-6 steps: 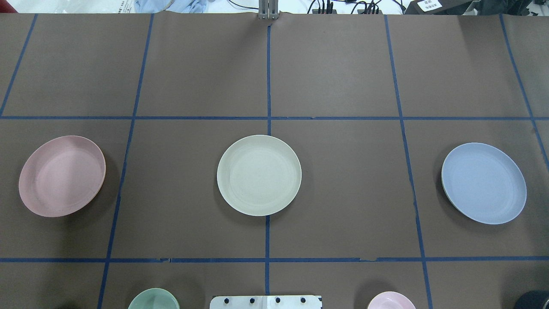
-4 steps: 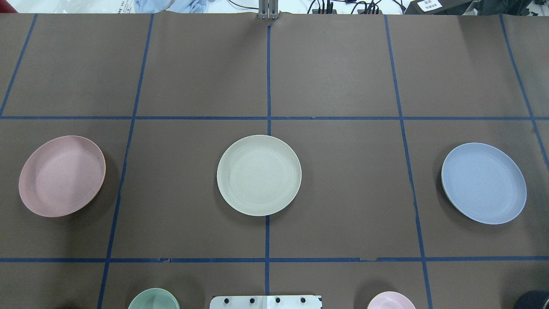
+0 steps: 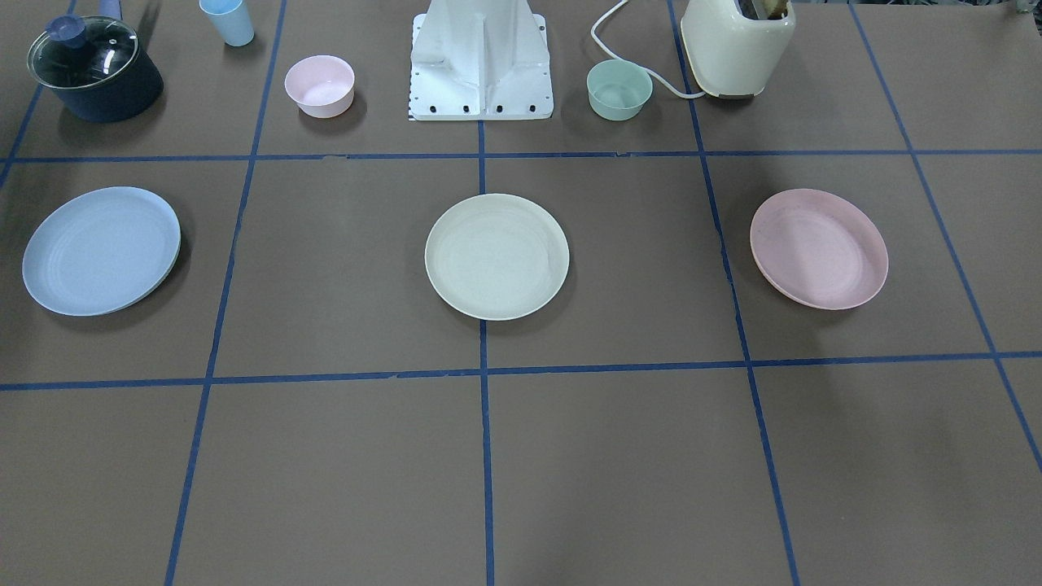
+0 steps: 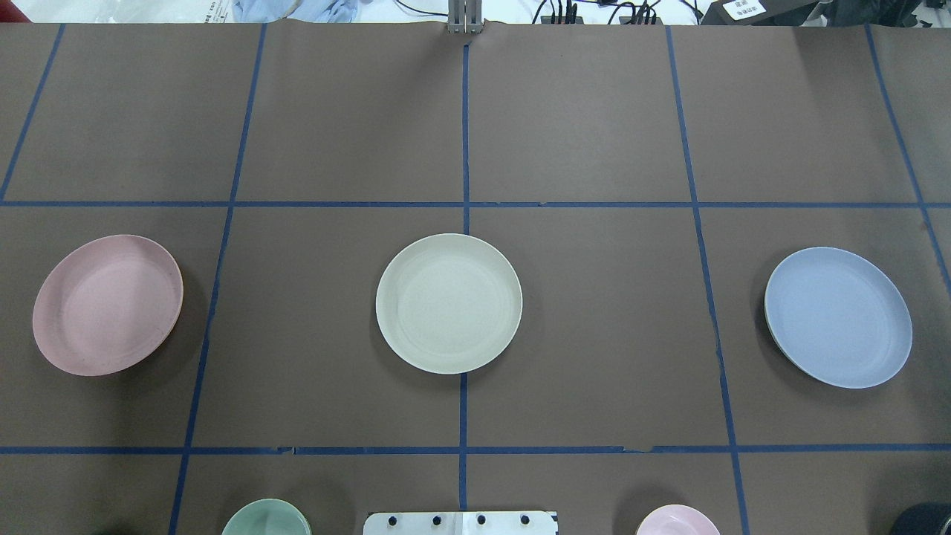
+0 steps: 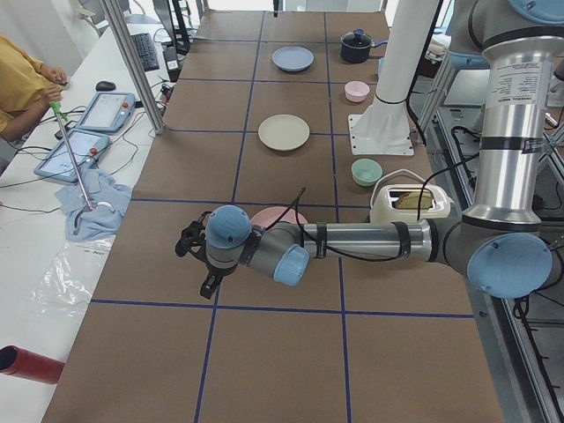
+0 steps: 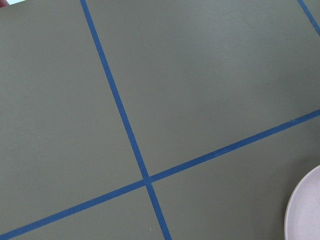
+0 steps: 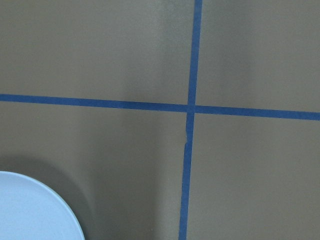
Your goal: Stack three plates with pink and blue
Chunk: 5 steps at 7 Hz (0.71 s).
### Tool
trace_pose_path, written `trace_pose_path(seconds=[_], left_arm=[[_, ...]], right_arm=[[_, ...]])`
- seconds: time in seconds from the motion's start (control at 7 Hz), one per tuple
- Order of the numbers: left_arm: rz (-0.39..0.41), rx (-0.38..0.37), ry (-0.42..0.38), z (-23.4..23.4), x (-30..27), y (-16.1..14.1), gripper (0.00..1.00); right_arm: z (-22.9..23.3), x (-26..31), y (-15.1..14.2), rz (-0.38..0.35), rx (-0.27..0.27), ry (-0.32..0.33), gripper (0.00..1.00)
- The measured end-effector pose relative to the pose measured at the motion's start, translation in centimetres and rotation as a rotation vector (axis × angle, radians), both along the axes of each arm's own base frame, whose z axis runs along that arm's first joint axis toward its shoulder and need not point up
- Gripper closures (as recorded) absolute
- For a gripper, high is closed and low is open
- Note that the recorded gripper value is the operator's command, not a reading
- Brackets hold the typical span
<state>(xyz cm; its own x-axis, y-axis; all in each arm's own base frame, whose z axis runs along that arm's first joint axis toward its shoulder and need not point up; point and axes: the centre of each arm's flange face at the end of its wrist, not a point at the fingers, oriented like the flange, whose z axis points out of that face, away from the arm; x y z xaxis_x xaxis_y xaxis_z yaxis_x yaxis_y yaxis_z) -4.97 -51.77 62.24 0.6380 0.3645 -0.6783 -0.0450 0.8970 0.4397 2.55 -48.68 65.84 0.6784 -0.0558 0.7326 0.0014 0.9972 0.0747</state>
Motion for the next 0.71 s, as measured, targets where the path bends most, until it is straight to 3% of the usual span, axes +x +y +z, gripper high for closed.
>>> trace_pose_path(seconds=[0.71], left_arm=[[0.032, -0.018, 0.008, 1.9, 1.4, 0.4, 0.00]], right_arm=[[0.2, -0.2, 0.3, -0.006, 0.003, -0.010, 0.00]])
